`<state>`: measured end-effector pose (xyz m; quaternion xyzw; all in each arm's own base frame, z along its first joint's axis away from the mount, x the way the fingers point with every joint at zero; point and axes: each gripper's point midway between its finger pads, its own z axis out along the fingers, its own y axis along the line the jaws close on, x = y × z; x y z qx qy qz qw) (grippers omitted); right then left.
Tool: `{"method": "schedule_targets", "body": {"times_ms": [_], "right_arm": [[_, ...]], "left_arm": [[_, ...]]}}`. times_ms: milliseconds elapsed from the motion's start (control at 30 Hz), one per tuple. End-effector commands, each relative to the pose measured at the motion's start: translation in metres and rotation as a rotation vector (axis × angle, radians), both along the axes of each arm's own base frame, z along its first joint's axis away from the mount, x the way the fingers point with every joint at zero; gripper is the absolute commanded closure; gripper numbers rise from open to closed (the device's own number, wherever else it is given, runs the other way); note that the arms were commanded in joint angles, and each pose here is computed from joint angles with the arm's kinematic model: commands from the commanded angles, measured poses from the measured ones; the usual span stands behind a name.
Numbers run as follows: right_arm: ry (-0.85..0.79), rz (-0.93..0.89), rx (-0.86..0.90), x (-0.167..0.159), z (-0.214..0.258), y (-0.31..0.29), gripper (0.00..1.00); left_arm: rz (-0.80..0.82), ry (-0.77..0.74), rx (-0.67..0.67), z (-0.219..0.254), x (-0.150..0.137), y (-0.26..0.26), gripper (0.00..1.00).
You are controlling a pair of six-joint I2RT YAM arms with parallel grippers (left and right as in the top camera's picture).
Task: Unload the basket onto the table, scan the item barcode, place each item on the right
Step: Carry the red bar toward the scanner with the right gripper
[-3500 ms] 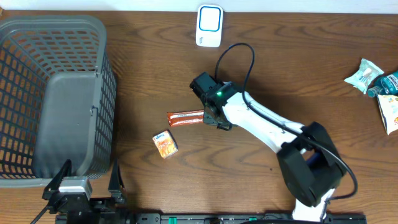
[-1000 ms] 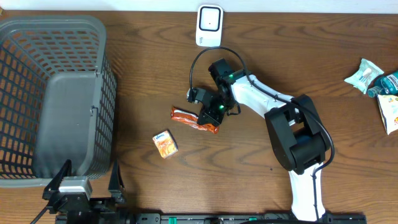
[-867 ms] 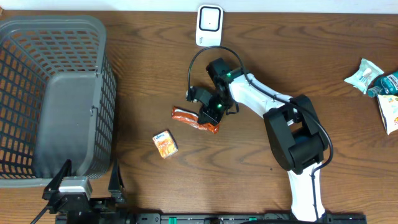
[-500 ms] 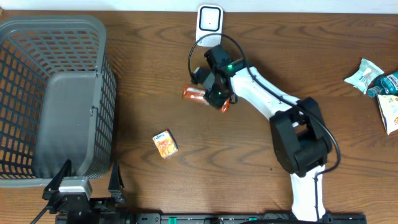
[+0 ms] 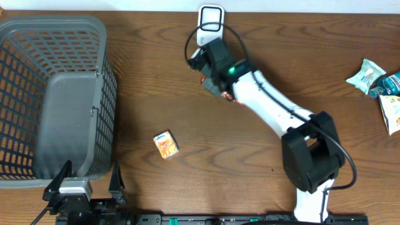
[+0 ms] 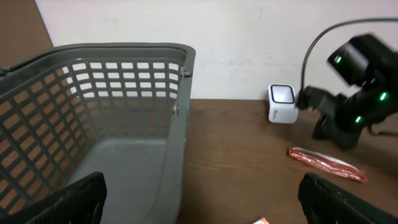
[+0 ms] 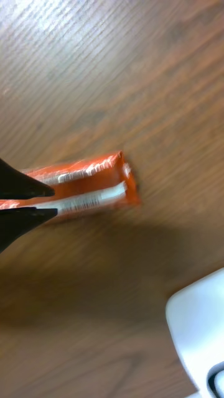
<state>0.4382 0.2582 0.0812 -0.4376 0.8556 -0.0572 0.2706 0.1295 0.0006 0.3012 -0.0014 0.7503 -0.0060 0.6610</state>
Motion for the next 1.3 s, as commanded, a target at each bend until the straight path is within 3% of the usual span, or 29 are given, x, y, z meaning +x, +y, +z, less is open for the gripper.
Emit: {"method": "schedule_targets", "body": {"times_ms": [0,133,167,200,233,300,367,600,767,867,1067,1133,1200,1267], "right_arm": [[-0.002,-0.013,-0.061,-0.024,-0.024,0.007,0.98],[-0.032,-0.170,0.002,-0.023,-0.023,0.008,0.99],[-0.038,-0.204,0.032,-0.019,-0.020,0.007,0.91],[-0.014,-0.233,0.089,-0.014,-0.018,0.006,0.40],[0.013,-0.229,0.122,-0.012,-0.020,0.006,0.29],[0.060,-0.234,0.169,-0.009,-0.022,-0.002,0.23],[0.130,-0.254,0.221,-0.006,-0.026,-0.016,0.01],[0.187,-0.353,0.304,0.016,-0.029,-0.069,0.01],[0.371,-0.288,0.495,0.006,-0.047,-0.056,0.19],[0.429,-0.306,0.482,0.001,-0.075,-0.059,0.27],[0.454,-0.362,0.363,-0.004,-0.124,-0.071,0.29],[0.479,-0.365,0.314,-0.012,-0.142,-0.075,0.42],[0.535,-0.324,0.262,-0.028,-0.161,-0.076,0.62],[0.591,-0.271,0.207,-0.046,-0.174,-0.079,0.71]], "left_arm": [[0.005,-0.012,-0.005,0.003,-0.002,0.001,0.02],[0.005,-0.012,-0.005,0.003,-0.002,0.001,0.02],[0.005,-0.012,-0.005,0.003,-0.002,0.001,0.02],[0.005,-0.012,-0.005,0.003,-0.002,0.001,0.02],[0.005,-0.012,-0.005,0.003,-0.002,0.001,0.02],[0.005,-0.012,-0.005,0.003,-0.002,0.001,0.02],[0.005,-0.012,-0.005,0.003,-0.002,0.001,0.02],[0.005,-0.012,-0.005,0.003,-0.002,0.001,0.02],[0.005,-0.012,-0.005,0.003,-0.002,0.001,0.02],[0.005,-0.012,-0.005,0.003,-0.002,0.001,0.02],[0.005,-0.012,-0.005,0.003,-0.002,0.001,0.02],[0.005,-0.012,-0.005,0.003,-0.002,0.001,0.02],[0.005,-0.012,-0.005,0.003,-0.002,0.001,0.02],[0.005,-0.012,-0.005,0.003,-0.002,0.001,0.02]]}}
